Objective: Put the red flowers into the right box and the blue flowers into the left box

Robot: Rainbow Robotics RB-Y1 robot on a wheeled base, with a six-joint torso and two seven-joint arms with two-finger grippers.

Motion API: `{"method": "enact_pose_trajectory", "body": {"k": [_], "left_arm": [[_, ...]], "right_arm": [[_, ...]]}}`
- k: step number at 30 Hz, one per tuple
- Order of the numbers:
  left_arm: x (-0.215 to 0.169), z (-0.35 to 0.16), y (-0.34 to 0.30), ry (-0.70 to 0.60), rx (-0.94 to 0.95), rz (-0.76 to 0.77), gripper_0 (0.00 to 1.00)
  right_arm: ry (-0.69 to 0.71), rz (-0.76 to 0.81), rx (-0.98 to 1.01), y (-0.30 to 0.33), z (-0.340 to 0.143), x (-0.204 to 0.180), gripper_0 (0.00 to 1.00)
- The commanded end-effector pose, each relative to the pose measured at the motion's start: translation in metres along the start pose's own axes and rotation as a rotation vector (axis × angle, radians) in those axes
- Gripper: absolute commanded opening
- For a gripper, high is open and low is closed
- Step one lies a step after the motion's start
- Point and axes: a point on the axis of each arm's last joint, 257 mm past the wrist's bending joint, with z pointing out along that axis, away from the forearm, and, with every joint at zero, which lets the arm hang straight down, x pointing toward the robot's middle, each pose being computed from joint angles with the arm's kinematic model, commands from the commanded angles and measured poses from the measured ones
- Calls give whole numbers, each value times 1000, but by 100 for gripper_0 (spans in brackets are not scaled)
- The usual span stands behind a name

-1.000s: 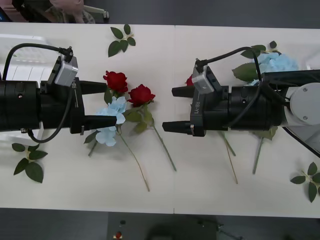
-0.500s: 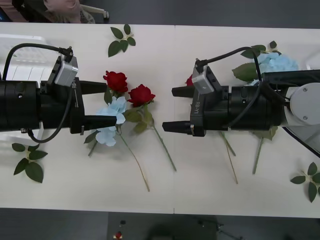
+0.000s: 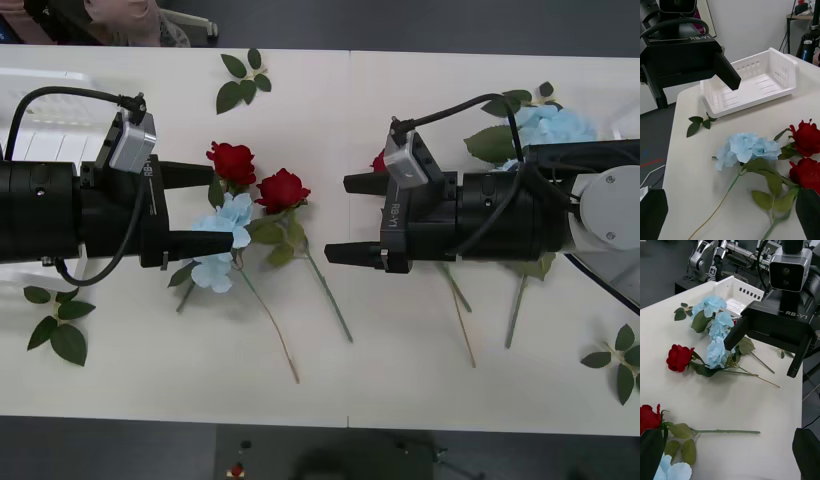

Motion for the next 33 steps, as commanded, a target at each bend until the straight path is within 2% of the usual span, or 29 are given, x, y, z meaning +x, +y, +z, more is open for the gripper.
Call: {"method": "enact_pose_trajectory", "body": {"k": [1, 29, 30, 33], "left_arm": [[-9, 1, -6, -9, 13, 22, 100], [-9, 1, -6, -9, 13, 22, 100], [-9, 1, -6, -9, 13, 22, 100], [-9, 1, -6, -9, 13, 22, 100]], "right_arm": [[-39, -38, -11, 2, 5, -26, 100], [-39, -38, -11, 2, 5, -26, 100], [-2, 60, -21, 13, 11, 17, 100], [-14, 90, -6, 8, 6, 16, 100]]}}
